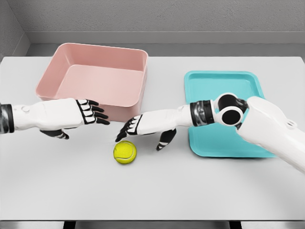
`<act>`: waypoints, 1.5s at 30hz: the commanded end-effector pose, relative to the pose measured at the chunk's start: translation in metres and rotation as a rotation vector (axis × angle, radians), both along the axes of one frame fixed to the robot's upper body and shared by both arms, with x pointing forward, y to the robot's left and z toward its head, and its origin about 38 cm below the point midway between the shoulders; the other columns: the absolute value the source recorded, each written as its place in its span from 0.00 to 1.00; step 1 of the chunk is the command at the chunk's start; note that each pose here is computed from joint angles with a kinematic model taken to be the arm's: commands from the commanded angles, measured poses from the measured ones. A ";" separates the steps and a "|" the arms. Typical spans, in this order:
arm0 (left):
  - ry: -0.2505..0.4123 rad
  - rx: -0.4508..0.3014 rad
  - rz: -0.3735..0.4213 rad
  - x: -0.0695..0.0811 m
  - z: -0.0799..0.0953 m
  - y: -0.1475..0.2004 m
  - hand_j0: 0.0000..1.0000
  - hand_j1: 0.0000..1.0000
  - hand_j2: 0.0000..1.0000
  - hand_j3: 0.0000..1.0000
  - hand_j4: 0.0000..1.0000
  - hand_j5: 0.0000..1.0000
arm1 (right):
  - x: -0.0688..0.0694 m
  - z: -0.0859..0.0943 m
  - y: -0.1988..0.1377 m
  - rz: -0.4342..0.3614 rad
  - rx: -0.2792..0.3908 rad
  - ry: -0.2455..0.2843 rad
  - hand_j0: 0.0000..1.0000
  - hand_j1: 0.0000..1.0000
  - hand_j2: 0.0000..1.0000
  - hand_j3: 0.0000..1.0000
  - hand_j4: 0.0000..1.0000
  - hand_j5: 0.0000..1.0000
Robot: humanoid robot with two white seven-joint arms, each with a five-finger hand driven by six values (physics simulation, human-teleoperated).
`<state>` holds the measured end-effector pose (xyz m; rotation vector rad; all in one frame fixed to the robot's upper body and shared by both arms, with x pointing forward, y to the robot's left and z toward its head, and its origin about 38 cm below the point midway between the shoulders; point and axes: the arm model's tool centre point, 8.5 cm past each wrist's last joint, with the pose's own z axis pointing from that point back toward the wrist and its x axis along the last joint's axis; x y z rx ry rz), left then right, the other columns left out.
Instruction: Put the tennis from the blue tray into the pink basket with both arms
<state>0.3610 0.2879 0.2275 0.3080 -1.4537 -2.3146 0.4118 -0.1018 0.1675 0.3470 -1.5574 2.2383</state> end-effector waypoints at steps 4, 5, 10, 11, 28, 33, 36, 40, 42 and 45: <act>0.036 0.041 -0.034 -0.002 -0.017 -0.016 1.00 1.00 1.00 1.00 1.00 1.00 | 0.010 0.032 -0.067 -0.107 -0.014 -0.073 1.00 1.00 1.00 1.00 1.00 1.00; 0.036 0.039 -0.034 -0.002 -0.017 -0.016 1.00 1.00 1.00 1.00 1.00 1.00 | 0.014 0.038 -0.083 -0.138 -0.025 -0.089 1.00 1.00 1.00 1.00 1.00 1.00; 0.014 0.029 -0.066 0.000 -0.023 -0.035 1.00 1.00 1.00 1.00 1.00 1.00 | 0.027 0.076 -0.147 -0.259 -0.093 -0.178 1.00 1.00 1.00 1.00 1.00 1.00; 0.021 0.021 -0.074 -0.001 -0.027 -0.040 1.00 1.00 1.00 1.00 1.00 1.00 | 0.029 0.083 -0.151 -0.266 -0.100 -0.192 1.00 1.00 1.00 1.00 1.00 1.00; 0.004 -0.032 -0.125 -0.001 -0.034 -0.073 1.00 1.00 1.00 1.00 1.00 1.00 | 0.035 0.081 -0.245 -0.590 0.052 -0.237 1.00 1.00 1.00 1.00 1.00 1.00; 0.051 -0.067 -0.127 -0.007 -0.042 -0.074 1.00 1.00 1.00 1.00 1.00 1.00 | 0.036 0.080 -0.243 -0.588 0.058 -0.237 1.00 1.00 1.00 1.00 1.00 1.00; 0.082 -0.097 -0.125 -0.009 -0.042 -0.074 1.00 1.00 1.00 1.00 1.00 1.00 | 0.036 0.078 -0.241 -0.585 0.062 -0.232 1.00 1.00 1.00 1.00 1.00 1.00; 0.107 -0.129 -0.122 -0.010 -0.040 -0.072 1.00 1.00 1.00 1.00 1.00 1.00 | 0.034 0.076 -0.243 -0.589 0.054 -0.227 1.00 1.00 1.00 1.00 1.00 1.00; 0.125 -0.150 -0.124 -0.012 -0.040 -0.074 1.00 1.00 1.00 1.00 1.00 1.00 | 0.034 0.075 -0.242 -0.587 0.057 -0.226 1.00 1.00 1.00 1.00 1.00 1.00; 0.115 -0.130 -0.126 -0.011 -0.042 -0.075 1.00 1.00 1.00 1.00 1.00 1.00 | 0.034 0.076 -0.243 -0.588 0.056 -0.227 1.00 1.00 1.00 1.00 1.00 1.00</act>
